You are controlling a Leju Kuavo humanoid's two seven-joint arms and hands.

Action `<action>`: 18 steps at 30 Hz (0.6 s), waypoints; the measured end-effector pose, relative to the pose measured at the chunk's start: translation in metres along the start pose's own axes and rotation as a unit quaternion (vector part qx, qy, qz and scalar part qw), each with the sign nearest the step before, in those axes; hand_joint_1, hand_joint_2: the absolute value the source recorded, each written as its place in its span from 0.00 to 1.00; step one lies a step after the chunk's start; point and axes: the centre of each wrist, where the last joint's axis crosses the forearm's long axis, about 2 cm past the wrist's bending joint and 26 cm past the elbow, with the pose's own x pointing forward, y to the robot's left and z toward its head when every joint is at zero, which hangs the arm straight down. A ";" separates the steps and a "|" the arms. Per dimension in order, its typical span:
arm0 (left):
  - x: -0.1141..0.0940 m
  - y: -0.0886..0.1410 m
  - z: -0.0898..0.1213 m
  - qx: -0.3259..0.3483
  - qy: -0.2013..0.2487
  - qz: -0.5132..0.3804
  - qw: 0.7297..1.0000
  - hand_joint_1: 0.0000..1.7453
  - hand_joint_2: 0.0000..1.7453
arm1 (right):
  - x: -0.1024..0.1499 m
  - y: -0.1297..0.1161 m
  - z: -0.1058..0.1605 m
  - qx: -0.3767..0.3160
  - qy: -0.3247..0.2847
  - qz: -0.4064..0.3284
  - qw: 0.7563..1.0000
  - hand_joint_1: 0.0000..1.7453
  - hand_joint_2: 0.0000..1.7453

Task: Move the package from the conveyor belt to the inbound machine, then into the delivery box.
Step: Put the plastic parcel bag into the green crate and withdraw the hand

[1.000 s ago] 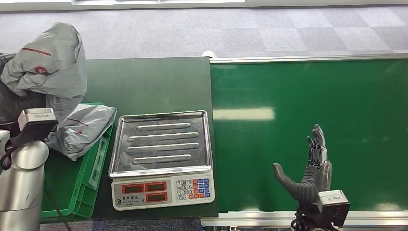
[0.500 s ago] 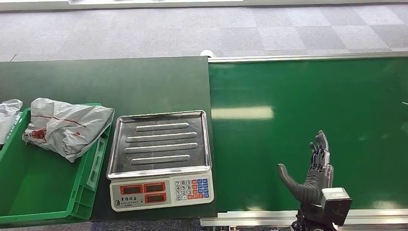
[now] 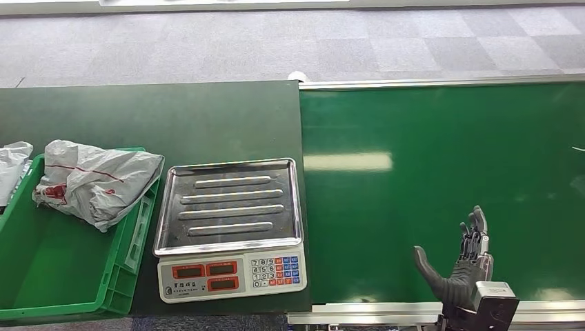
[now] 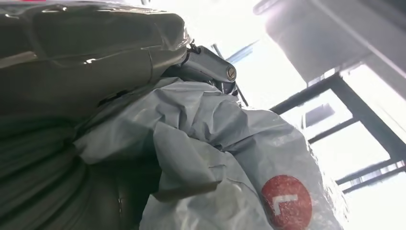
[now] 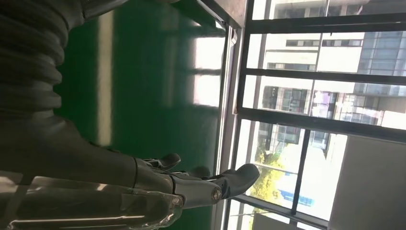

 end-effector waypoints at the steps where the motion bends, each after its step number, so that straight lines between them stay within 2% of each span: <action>1: -0.002 0.001 0.006 -0.020 0.002 0.017 1.000 0.93 1.00 | 0.000 -0.001 0.002 0.001 0.002 0.000 1.000 0.00 1.00; 5: -0.007 -0.011 0.040 -0.101 -0.006 0.078 0.992 0.92 1.00 | 0.000 0.000 0.010 0.004 0.009 -0.001 1.000 0.00 1.00; 8: -0.007 -0.022 0.062 -0.113 -0.008 0.091 0.989 0.91 1.00 | 0.000 0.001 0.012 0.001 0.012 -0.004 1.000 0.00 1.00; 15: 0.006 -0.051 0.096 -0.125 -0.021 0.082 0.989 0.82 1.00 | 0.000 0.002 0.011 0.002 0.011 -0.005 1.000 0.00 1.00; 18: 0.013 -0.066 0.111 -0.120 -0.022 0.073 0.990 0.22 1.00 | 0.000 0.002 0.009 0.002 0.008 -0.004 1.000 0.00 1.00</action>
